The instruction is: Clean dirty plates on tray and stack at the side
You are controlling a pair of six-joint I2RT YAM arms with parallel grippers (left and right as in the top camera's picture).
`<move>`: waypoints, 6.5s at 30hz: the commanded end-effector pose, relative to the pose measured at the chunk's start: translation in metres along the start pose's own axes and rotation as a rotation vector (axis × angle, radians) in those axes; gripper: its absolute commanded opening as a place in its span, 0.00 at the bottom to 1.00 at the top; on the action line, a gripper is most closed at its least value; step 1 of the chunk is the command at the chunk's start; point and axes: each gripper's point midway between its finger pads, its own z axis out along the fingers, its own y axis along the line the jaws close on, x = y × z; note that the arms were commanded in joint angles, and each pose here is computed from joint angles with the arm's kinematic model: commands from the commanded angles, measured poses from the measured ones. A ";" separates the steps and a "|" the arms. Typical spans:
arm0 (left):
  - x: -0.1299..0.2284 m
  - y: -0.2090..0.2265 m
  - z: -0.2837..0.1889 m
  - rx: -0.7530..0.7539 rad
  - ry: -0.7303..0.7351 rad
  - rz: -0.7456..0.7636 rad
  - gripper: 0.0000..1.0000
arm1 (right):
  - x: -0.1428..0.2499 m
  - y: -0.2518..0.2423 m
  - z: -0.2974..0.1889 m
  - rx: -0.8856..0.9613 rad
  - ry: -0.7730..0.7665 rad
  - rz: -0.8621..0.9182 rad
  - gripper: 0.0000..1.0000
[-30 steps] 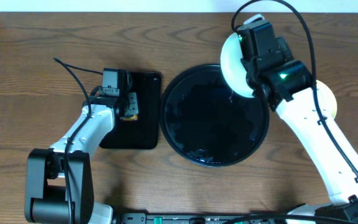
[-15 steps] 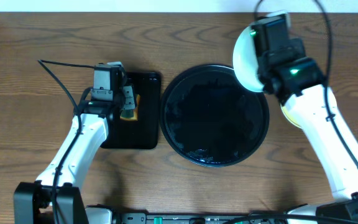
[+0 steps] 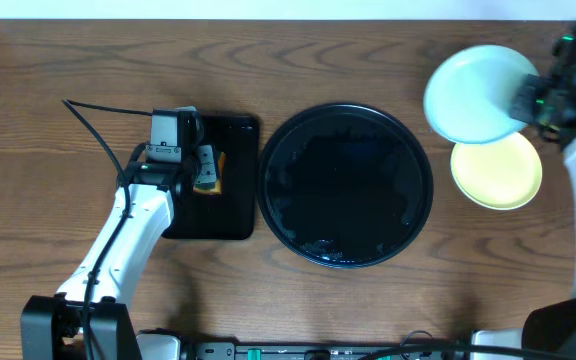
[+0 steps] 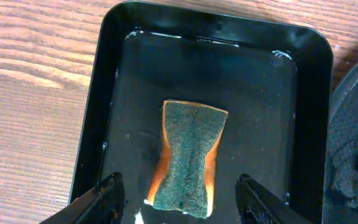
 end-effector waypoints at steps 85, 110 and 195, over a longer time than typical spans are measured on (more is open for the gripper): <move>0.048 0.030 -0.195 0.053 -0.344 -0.059 0.84 | 0.166 0.016 -0.119 -0.311 -0.204 -0.344 0.99; 0.048 0.030 -0.195 0.053 -0.344 -0.059 0.84 | 0.201 0.008 -0.128 -0.321 -0.122 -0.355 0.99; 0.072 0.039 -0.172 0.031 -0.368 -0.073 0.84 | 0.201 0.050 -0.060 -0.478 -0.855 -0.363 0.99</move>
